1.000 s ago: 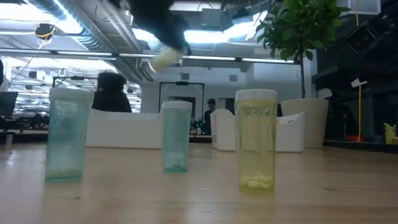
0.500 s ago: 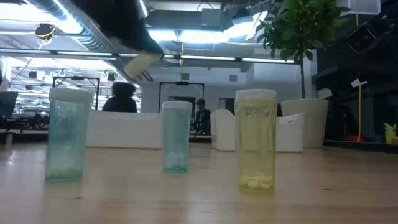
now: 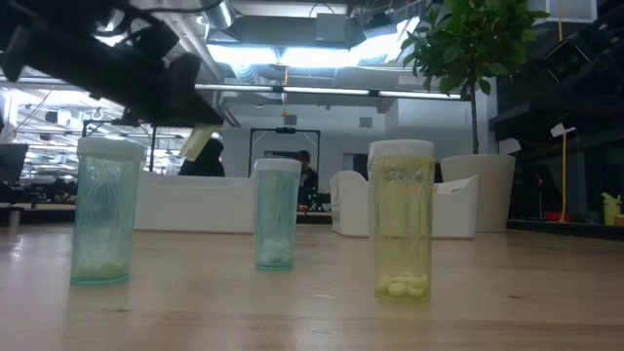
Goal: Pick and place medicine bottles into bin by pill shape (circle, oval)
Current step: Put the top yellow pill bottle into the left white bin
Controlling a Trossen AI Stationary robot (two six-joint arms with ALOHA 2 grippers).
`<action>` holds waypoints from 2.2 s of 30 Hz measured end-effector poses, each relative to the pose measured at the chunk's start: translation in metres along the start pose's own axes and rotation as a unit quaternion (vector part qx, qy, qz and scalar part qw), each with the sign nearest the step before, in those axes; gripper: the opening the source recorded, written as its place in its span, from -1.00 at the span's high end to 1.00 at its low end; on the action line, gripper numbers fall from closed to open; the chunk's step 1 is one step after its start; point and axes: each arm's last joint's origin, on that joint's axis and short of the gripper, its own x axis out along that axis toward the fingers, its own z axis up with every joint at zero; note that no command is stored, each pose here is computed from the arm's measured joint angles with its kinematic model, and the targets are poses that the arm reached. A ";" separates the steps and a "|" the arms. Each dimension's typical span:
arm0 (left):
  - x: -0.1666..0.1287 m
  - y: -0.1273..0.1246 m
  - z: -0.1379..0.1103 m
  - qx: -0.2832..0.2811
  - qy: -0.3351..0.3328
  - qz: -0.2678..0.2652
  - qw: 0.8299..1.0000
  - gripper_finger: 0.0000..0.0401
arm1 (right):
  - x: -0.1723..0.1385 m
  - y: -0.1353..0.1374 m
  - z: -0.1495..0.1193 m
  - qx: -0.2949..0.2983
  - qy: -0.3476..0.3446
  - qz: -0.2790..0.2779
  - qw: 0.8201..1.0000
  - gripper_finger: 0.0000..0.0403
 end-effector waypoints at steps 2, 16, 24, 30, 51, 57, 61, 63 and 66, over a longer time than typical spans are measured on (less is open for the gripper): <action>0.001 0.001 -0.004 -0.013 -0.002 0.015 1.000 0.44 | 0.000 0.000 0.000 0.000 0.000 0.000 1.000 -0.39; 0.003 -0.009 -0.044 -0.007 -0.031 0.108 0.994 0.44 | 0.000 0.000 0.000 0.000 0.000 0.000 1.000 -0.39; -0.006 -0.017 -0.057 0.003 -0.044 0.101 0.994 0.44 | 0.000 0.000 0.000 0.000 0.000 0.000 1.000 -0.39; -0.006 -0.017 -0.058 0.010 -0.043 0.100 0.994 0.44 | 0.000 0.000 0.000 0.000 0.000 0.000 1.000 -0.39; -0.004 -0.018 -0.073 0.024 -0.014 0.077 0.997 0.42 | 0.000 0.000 0.000 0.000 0.000 0.000 1.000 -0.39; -0.003 -0.020 -0.073 0.014 -0.023 0.078 0.997 0.32 | 0.000 0.000 0.000 0.000 0.000 0.000 1.000 -0.39; -0.003 -0.021 -0.072 0.024 -0.024 0.077 0.996 0.25 | 0.000 0.000 0.000 0.000 0.000 0.000 1.000 -0.39; -0.003 -0.022 -0.071 0.026 -0.024 0.076 0.996 0.23 | 0.000 0.000 0.000 0.000 0.000 0.000 1.000 -0.39; -0.003 -0.022 -0.071 0.021 -0.026 0.075 0.997 0.22 | 0.000 0.000 0.000 0.000 0.000 0.000 1.000 -0.39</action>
